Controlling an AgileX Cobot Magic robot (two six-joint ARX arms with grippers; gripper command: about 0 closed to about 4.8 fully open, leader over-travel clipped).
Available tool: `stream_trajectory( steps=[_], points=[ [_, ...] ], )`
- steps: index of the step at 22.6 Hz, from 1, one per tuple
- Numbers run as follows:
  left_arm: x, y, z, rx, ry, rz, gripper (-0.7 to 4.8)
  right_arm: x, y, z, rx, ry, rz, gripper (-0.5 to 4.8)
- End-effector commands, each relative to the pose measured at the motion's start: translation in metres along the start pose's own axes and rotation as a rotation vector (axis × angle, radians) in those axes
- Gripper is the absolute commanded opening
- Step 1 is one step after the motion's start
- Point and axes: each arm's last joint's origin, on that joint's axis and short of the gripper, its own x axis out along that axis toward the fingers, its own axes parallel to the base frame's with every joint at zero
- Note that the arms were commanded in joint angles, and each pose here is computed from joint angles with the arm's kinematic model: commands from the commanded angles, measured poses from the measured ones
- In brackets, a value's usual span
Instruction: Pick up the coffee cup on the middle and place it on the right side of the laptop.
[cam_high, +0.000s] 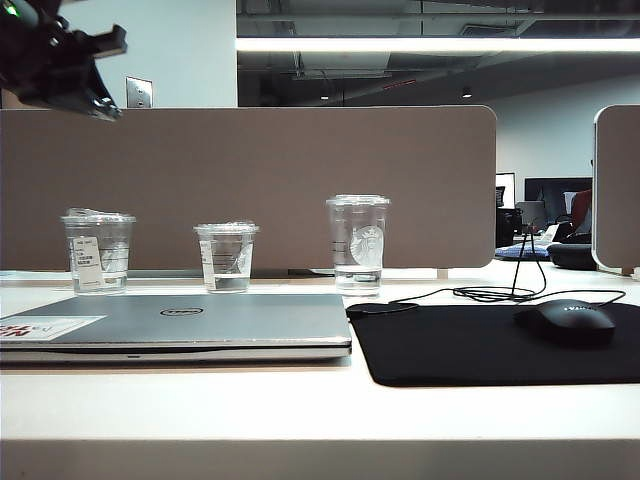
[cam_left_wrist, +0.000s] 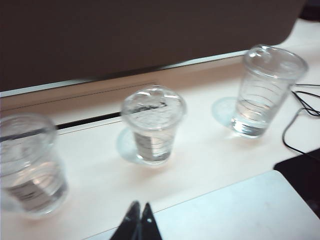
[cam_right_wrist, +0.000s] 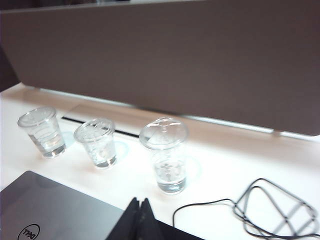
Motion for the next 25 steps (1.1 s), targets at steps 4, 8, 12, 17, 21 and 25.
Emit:
stream_trajectory(
  steps=[4, 8, 12, 17, 21, 25],
  points=[
    [0.031, 0.004, -0.011, 0.030, -0.050, -0.058, 3.27, 0.082, 0.006, -0.008, -0.019, 0.132, 0.116, -0.05],
    [0.064, 0.005, -0.031, 0.038, -0.086, -0.078, 4.69, 0.129, 0.005, -0.014, -0.026, 0.173, 0.138, -0.05],
    [0.101, 0.007, -0.055, 0.025, -0.025, -0.093, 4.76, 0.157, -0.003, -0.012, -0.028, 0.172, 0.120, -0.05],
    [0.154, 0.003, -0.057, 0.029, -0.002, -0.064, 4.79, 0.165, -0.006, -0.019, -0.023, 0.196, 0.103, -0.05],
    [0.184, 0.001, -0.059, 0.033, 0.028, 0.020, 4.79, 0.165, -0.007, -0.019, -0.050, 0.197, 0.084, -0.05],
    [0.208, 0.004, -0.061, 0.031, 0.032, 0.046, 4.79, 0.165, -0.007, -0.020, -0.051, 0.198, 0.080, -0.05]
  ],
)
